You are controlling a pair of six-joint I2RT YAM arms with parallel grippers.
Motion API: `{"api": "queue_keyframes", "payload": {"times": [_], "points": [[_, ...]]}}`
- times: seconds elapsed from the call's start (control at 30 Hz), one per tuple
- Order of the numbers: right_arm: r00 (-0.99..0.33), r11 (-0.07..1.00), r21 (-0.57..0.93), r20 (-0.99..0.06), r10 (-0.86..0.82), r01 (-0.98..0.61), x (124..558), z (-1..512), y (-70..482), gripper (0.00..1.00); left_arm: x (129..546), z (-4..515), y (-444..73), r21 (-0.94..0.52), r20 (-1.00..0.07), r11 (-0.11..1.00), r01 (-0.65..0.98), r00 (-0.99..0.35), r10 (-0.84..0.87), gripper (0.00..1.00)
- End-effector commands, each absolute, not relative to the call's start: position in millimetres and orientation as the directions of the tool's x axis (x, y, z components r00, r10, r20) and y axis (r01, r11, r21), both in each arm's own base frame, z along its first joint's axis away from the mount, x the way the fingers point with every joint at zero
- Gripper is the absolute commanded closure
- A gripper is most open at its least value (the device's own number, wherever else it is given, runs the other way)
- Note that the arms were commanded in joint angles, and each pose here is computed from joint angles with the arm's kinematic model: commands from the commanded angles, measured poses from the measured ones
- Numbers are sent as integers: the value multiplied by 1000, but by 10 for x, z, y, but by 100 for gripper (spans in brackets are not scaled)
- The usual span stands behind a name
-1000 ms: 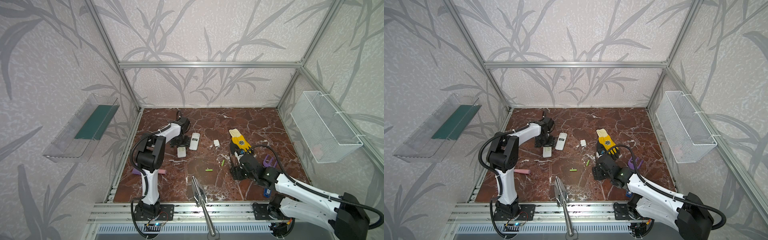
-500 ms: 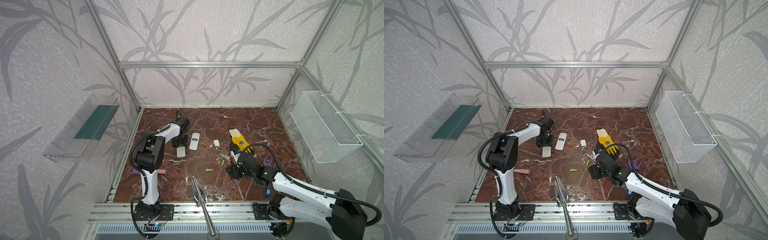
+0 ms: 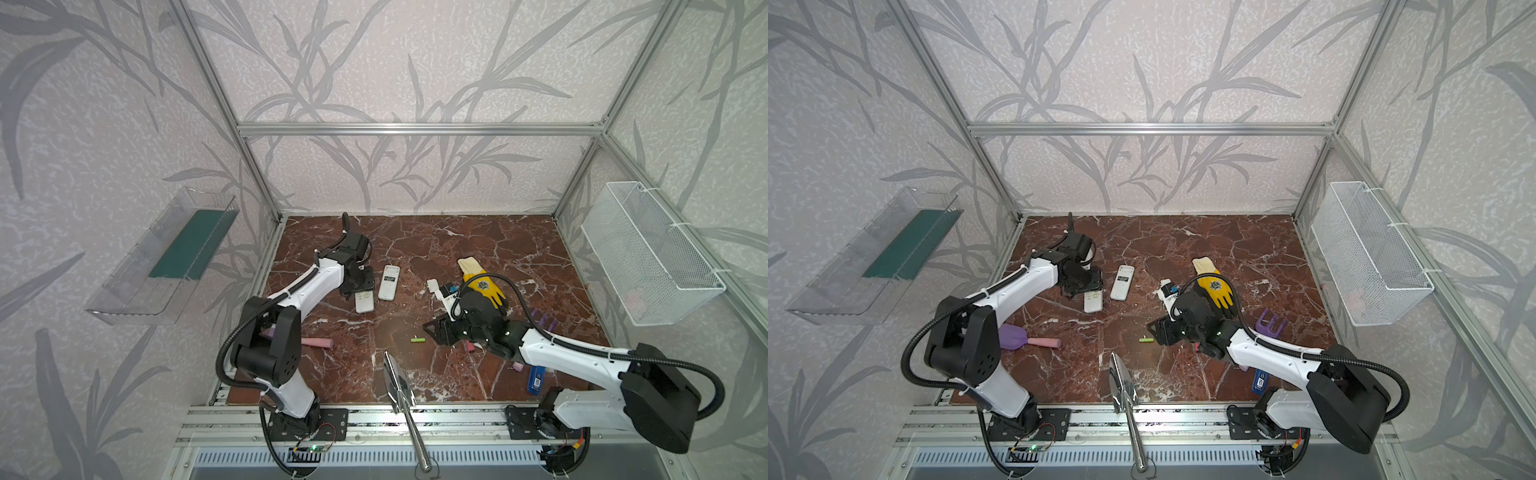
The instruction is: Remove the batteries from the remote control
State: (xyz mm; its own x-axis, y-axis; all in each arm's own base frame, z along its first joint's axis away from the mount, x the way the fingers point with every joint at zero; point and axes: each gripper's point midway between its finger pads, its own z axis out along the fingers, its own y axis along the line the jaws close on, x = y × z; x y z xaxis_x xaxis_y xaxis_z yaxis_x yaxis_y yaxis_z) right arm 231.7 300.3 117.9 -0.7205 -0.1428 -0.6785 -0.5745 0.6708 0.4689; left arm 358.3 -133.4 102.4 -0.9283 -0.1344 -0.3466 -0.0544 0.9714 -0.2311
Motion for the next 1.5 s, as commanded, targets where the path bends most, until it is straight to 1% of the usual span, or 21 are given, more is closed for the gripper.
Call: {"api": "queue_keyframes", "payload": {"times": [0.0, 0.07, 0.17, 0.37, 0.53, 0.7, 0.8, 1.0, 1.23, 1.3, 1.33, 1.37, 1.43, 1.47], "points": [[-691, 559, 544, -719, -73, -625, 2386, 1521, 3324, 42, 3486, 1160, -1720, -367, -390, 930, 9, -909, -145, 66], [-692, 534, 563, -720, -58, -631, 2418, 1578, 3418, 43, 3416, 1223, -1914, -409, -425, 910, 59, -895, -133, 66], [-696, 510, 583, -716, -45, -632, 2448, 1612, 3528, 44, 3358, 1337, -2143, -475, -469, 874, 96, -869, -160, 66], [-707, 536, 590, -707, -18, -603, 2546, 1532, 3566, 45, 3303, 1594, -2457, -578, -517, 800, 163, -831, -204, 67], [-714, 555, 590, -700, -10, -586, 2588, 1483, 3566, 50, 3292, 1730, -2555, -606, -535, 773, 188, -816, -221, 68], [-694, 568, 574, -720, 8, -590, 2645, 1539, 3555, 58, 3275, 1787, -2651, -618, -547, 757, 210, -807, -222, 68], [-687, 578, 564, -726, 8, -590, 2672, 1555, 3549, 61, 3261, 1771, -2676, -614, -548, 760, 213, -808, -216, 69], [-681, 604, 548, -732, 13, -578, 2723, 1539, 3528, 70, 3235, 1777, -2670, -592, -562, 776, 219, -802, -203, 69], [-674, 648, 513, -738, -2, -563, 2782, 1482, 3481, 85, 3220, 1748, -2622, -562, -569, 801, 206, -800, -193, 69], [-668, 653, 495, -744, -22, -573, 2784, 1457, 3481, 93, 3219, 1748, -2630, -561, -567, 802, 205, -801, -192, 67], [-663, 654, 486, -748, -32, -580, 2783, 1444, 3480, 95, 3217, 1738, -2634, -560, -564, 803, 205, -804, -188, 65], [-655, 654, 473, -755, -44, -590, 2782, 1436, 3478, 99, 3215, 1733, -2642, -560, -560, 803, 205, -808, -184, 60], [-635, 658, 441, -769, -74, -611, 2773, 1395, 3458, 100, 3217, 1727, -2642, -556, -555, 806, 201, -812, -180, 38], [-622, 664, 417, -777, -93, -621, 2770, 1367, 3434, 100, 3214, 1725, -2637, -552, -555, 809, 202, -813, -176, 26]]}}
